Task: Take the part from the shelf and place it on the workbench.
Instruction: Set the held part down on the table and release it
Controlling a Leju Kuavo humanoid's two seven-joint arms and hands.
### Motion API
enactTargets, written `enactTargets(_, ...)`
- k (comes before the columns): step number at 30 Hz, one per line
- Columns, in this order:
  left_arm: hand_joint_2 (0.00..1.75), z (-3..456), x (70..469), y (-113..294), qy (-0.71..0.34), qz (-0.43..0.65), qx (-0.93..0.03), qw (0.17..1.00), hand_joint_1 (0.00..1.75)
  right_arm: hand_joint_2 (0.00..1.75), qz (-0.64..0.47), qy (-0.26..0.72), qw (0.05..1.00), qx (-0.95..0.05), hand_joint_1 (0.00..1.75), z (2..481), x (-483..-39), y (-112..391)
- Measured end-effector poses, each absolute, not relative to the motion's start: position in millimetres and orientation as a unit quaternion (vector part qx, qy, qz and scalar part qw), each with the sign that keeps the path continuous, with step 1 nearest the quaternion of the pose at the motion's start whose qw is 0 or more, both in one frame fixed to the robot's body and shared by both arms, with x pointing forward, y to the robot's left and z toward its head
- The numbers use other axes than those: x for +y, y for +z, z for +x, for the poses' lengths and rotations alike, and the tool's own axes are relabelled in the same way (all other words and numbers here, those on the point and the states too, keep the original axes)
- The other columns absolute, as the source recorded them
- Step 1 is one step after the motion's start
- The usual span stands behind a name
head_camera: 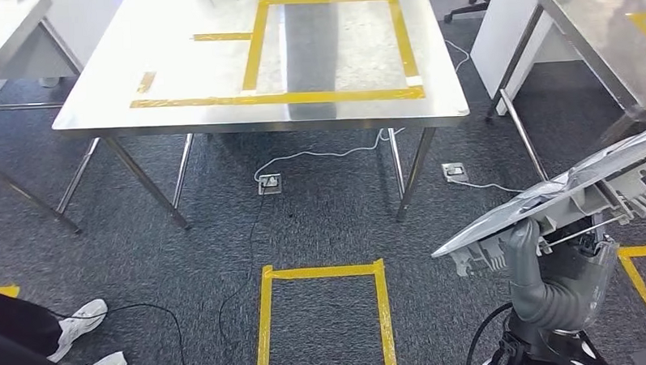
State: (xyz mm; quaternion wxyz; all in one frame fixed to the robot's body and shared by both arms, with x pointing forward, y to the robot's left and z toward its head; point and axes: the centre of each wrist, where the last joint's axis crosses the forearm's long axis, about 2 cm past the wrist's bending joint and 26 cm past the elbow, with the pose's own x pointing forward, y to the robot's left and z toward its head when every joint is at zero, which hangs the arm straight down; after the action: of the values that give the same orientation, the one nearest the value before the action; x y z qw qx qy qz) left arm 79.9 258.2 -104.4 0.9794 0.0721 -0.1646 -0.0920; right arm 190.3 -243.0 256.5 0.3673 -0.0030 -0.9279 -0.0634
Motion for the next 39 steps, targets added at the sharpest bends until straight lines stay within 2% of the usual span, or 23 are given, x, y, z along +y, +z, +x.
enactTargets(39,1.75,79.2,256.6,-104.5,-0.091,0.067,-0.163,0.98,0.0,1.75,-0.001,-0.06,0.361,-0.93,1.75,189.7,-242.7,257.2)
